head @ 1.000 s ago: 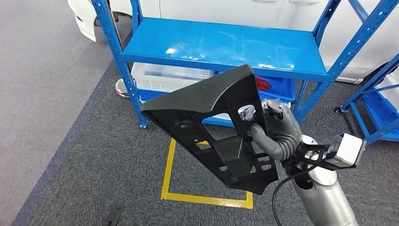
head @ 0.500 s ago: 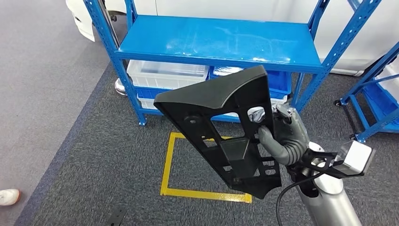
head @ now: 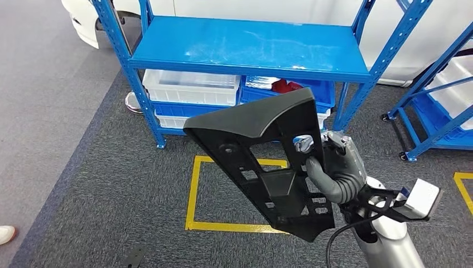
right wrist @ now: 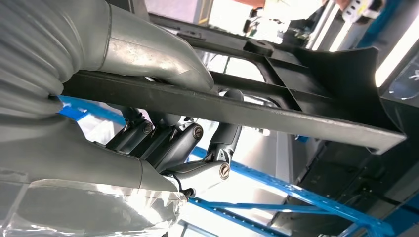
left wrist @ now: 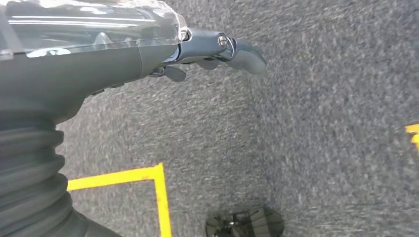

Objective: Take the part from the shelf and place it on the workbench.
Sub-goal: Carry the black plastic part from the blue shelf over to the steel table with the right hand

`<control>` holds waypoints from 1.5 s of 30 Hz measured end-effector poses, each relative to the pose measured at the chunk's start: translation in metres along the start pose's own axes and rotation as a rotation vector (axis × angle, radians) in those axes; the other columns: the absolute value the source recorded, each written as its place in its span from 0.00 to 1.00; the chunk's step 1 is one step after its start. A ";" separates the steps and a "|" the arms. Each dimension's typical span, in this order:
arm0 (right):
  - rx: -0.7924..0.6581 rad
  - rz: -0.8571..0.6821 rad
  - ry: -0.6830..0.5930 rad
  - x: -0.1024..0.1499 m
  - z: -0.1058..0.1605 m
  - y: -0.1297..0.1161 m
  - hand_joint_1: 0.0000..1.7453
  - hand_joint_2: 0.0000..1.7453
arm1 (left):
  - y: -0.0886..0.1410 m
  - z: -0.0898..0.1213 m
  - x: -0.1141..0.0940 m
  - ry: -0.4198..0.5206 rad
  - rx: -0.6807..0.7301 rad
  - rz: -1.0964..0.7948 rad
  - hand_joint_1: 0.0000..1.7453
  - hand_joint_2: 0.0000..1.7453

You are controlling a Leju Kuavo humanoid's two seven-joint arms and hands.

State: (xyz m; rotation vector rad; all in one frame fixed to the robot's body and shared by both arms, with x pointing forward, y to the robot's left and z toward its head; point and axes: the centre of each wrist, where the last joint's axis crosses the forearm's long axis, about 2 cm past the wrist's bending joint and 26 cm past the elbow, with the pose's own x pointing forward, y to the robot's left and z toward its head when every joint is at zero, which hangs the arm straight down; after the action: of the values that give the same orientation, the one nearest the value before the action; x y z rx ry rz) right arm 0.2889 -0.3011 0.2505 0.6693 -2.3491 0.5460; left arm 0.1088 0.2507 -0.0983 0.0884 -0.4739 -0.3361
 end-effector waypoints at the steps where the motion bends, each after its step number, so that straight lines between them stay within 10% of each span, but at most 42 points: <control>1: -0.003 0.003 0.006 0.000 0.001 0.001 1.00 1.00 | 0.000 0.000 0.000 -0.002 0.000 0.001 0.00 1.00; 45: -0.016 0.007 -0.008 0.010 0.006 -0.015 1.00 1.00 | -0.024 0.007 -0.012 0.041 0.024 0.092 0.00 1.00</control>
State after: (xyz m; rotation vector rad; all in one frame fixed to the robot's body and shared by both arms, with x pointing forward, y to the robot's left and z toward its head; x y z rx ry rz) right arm 0.2884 -0.3193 0.2562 0.6569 -2.3615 0.5287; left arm 0.0887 0.2320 -0.1007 0.0963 -0.4397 -0.2384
